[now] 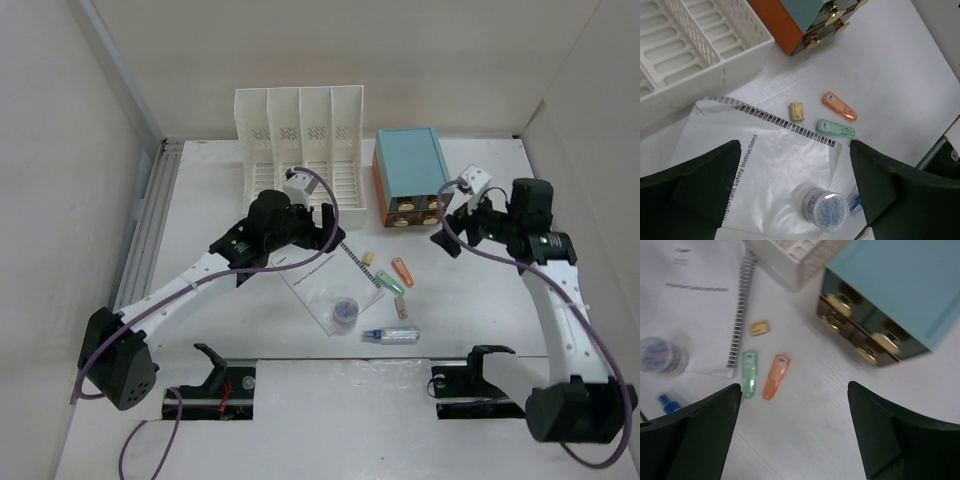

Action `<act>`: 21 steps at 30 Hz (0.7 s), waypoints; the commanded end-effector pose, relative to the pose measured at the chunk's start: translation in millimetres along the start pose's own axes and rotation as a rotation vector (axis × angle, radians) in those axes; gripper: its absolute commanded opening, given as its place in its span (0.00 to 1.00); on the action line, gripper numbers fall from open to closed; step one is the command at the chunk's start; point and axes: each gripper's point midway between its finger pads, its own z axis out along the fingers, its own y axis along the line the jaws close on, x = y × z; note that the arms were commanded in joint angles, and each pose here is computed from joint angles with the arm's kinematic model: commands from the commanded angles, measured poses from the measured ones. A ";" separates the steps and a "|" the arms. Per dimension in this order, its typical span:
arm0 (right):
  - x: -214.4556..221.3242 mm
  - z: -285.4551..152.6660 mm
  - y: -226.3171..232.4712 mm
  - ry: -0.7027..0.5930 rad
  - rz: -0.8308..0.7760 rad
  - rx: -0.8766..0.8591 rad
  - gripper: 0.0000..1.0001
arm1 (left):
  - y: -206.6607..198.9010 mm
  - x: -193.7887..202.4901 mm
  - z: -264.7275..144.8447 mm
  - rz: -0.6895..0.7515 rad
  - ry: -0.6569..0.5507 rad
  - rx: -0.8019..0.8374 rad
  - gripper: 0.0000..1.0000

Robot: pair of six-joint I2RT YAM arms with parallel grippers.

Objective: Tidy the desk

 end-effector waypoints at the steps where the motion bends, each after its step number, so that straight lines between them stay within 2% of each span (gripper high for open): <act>1: -6.3 16.1 57.1 0.020 -0.101 -0.324 0.92 | -23.3 5.2 0.6 -0.133 0.031 0.018 0.92; 2: 1.7 20.4 70.1 0.061 -0.101 -0.385 0.92 | -21.3 16.5 2.0 -0.170 0.048 -0.015 0.93; 3: 6.9 32.5 78.0 0.089 -0.105 -0.439 0.92 | -22.3 8.2 -4.8 -0.243 -0.018 -0.045 0.93; 4: 10.2 40.0 80.6 0.124 -0.122 -0.443 0.92 | -20.6 31.5 -6.1 -0.272 0.001 -0.062 0.93; 5: 12.4 48.2 96.8 0.144 -0.154 -0.492 0.92 | -18.6 35.8 -9.4 -0.308 -0.022 -0.074 0.93; 6: 10.3 55.8 99.2 0.153 -0.151 -0.490 0.92 | -16.2 39.7 -12.8 -0.339 -0.045 -0.085 0.93; 7: 13.1 66.6 98.8 0.171 -0.142 -0.483 0.92 | -10.7 31.0 -22.5 -0.403 -0.117 -0.108 0.93; 9: 10.5 84.0 103.3 0.165 -0.174 -0.460 0.92 | 5.0 57.0 -29.1 -0.450 -0.120 -0.156 0.92; 10: 15.2 87.8 107.3 0.175 -0.166 -0.454 0.92 | 6.9 51.1 -39.6 -0.474 -0.172 -0.151 0.89; 11: 15.3 93.2 107.4 0.180 -0.187 -0.439 0.92 | 21.1 67.9 -42.5 -0.489 -0.174 -0.197 0.88; 13: 23.4 93.7 125.4 0.197 -0.203 -0.486 0.92 | 24.0 72.7 -50.8 -0.527 -0.198 -0.191 0.84; 14: 26.1 93.3 131.0 0.196 -0.213 -0.510 0.92 | 24.7 69.6 -59.2 -0.540 -0.230 -0.181 0.79; 15: 30.9 93.1 136.0 0.206 -0.214 -0.524 0.93 | 29.3 76.2 -61.5 -0.540 -0.233 -0.190 0.68; 17: 35.5 93.1 139.2 0.195 -0.245 -0.533 0.94 | 26.6 70.5 -68.2 -0.556 -0.263 -0.166 0.61; 20: 36.9 90.2 148.1 0.190 -0.330 -0.567 0.99 | 32.9 80.5 -67.6 -0.542 -0.241 -0.196 0.58; 21: 44.8 93.1 153.1 0.217 -0.346 -0.588 0.99 | 29.4 76.5 -69.8 -0.543 -0.243 -0.182 0.62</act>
